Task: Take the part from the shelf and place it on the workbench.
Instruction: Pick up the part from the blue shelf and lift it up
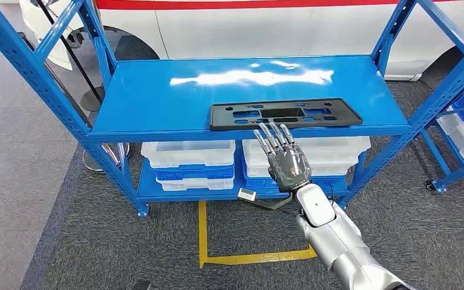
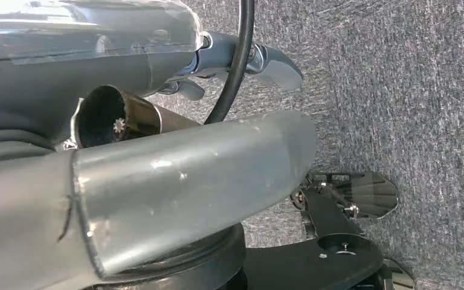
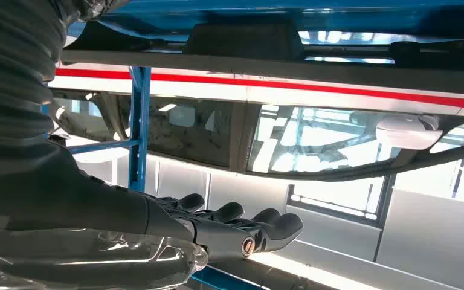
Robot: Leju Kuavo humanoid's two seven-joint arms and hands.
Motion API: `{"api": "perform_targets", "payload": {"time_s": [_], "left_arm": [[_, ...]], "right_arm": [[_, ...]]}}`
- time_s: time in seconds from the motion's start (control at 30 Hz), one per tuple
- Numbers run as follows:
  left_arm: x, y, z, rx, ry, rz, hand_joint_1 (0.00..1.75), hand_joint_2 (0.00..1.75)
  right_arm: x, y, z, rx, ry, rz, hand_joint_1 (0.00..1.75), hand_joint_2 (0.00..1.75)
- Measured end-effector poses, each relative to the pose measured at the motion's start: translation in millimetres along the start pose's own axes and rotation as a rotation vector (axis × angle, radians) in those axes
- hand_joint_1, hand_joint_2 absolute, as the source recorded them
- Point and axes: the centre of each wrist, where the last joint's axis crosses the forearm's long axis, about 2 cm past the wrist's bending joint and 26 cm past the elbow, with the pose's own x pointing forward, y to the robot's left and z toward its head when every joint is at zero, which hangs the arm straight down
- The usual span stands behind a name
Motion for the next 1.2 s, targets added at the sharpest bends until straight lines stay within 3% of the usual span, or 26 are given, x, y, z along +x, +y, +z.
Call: {"api": "perform_targets", "payload": {"time_s": [1.2], "left_arm": [[-0.3,0.4,-0.2,-0.007,-0.024,-0.007,0.00,0.00]], "right_arm": [[-5.3,14.3,10.3,0.085,0.043,-0.038,0.00,1.75]]}}
